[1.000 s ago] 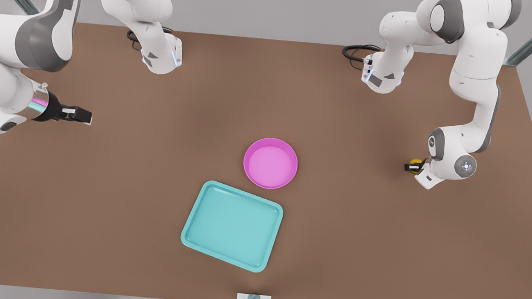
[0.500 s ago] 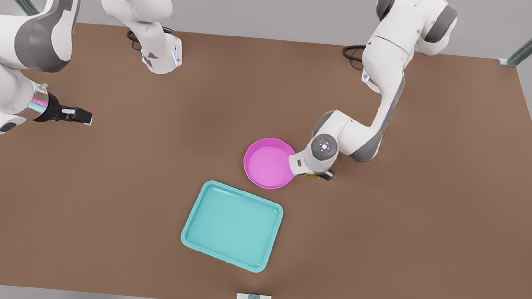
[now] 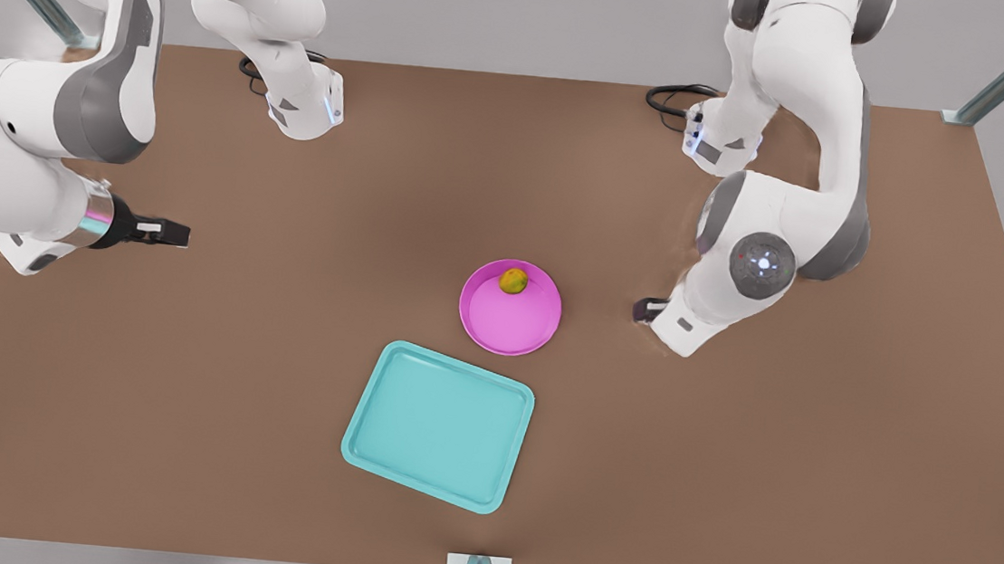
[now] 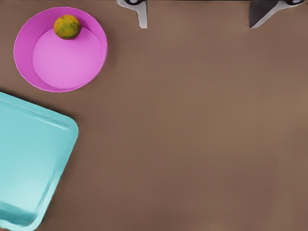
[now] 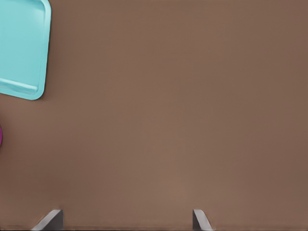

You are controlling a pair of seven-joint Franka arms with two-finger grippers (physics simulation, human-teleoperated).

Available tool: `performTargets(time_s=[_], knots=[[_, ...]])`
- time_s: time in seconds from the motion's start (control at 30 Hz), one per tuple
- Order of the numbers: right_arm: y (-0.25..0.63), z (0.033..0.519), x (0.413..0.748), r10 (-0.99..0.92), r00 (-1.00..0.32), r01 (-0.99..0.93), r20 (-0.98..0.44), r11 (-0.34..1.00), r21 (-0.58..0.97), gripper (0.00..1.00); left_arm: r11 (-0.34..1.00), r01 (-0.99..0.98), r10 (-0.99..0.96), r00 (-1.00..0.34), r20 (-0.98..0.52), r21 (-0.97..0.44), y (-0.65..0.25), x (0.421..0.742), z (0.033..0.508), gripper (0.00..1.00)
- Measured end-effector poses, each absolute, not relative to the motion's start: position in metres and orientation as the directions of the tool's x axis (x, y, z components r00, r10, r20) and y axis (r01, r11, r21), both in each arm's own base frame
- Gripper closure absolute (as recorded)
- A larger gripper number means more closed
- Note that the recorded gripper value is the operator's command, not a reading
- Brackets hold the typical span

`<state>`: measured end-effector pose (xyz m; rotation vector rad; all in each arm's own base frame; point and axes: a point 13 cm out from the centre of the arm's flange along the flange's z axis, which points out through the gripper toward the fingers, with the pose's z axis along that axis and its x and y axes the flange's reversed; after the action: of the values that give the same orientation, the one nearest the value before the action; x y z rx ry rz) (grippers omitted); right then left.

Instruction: Place the orange on the plate with the left arm and the plate on the tray with the right arm

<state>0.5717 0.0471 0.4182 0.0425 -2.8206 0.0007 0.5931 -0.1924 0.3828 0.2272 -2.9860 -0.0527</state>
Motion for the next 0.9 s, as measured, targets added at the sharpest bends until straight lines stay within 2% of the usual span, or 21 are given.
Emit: performTargets(time_s=[0.07,0.13,0.3,0.37,0.53,0.6,0.63,0.77,0.9], knots=[[0.163,0.341,0.567,-0.174,-0.898,-0.177,0.403,0.984,0.028,0.00,0.969,-0.243,-0.248,-0.959,0.138,0.047,-0.115,0.594,0.432,0.00],[0.228,0.286,0.558,-0.203,-0.867,-0.174,0.455,0.979,0.104,0.00,0.982,-0.189,-0.183,-0.969,0.163,-0.025,-0.095,0.584,0.454,0.00],[0.398,0.208,0.509,-0.238,-0.862,-0.154,0.447,0.964,0.217,0.00,0.993,-0.115,-0.119,-0.969,0.214,0.032,-0.072,0.573,0.439,0.00],[0.422,0.187,0.508,-0.183,-0.878,-0.073,0.443,0.964,0.254,0.00,0.995,-0.086,-0.094,-0.958,0.271,0.040,-0.077,0.571,0.416,0.00],[0.432,0.152,0.508,-0.069,-0.893,0.073,0.445,0.953,0.294,0.00,0.999,-0.043,-0.050,-0.953,0.300,0.032,-0.083,0.569,0.399,0.00],[0.426,0.142,0.504,-0.044,-0.885,0.108,0.463,0.949,0.297,0.00,0.999,-0.031,-0.039,-0.954,0.297,0.032,-0.076,0.537,0.402,0.00],[0.423,0.138,0.498,-0.038,-0.879,0.118,0.475,0.949,0.293,0.00,0.999,-0.025,-0.034,-0.963,0.267,0.036,-0.073,0.536,0.410,0.00],[0.421,0.123,0.481,-0.046,-0.876,0.112,0.479,0.949,0.296,0.00,0.999,-0.012,-0.020,-0.988,0.154,0.050,-0.066,0.558,0.439,0.00],[0.430,0.101,0.475,-0.085,-0.903,0.069,0.421,0.939,0.337,0.00,0.998,0.006,-0.002,-0.992,0.130,0.057,-0.066,0.567,0.437,0.00]])
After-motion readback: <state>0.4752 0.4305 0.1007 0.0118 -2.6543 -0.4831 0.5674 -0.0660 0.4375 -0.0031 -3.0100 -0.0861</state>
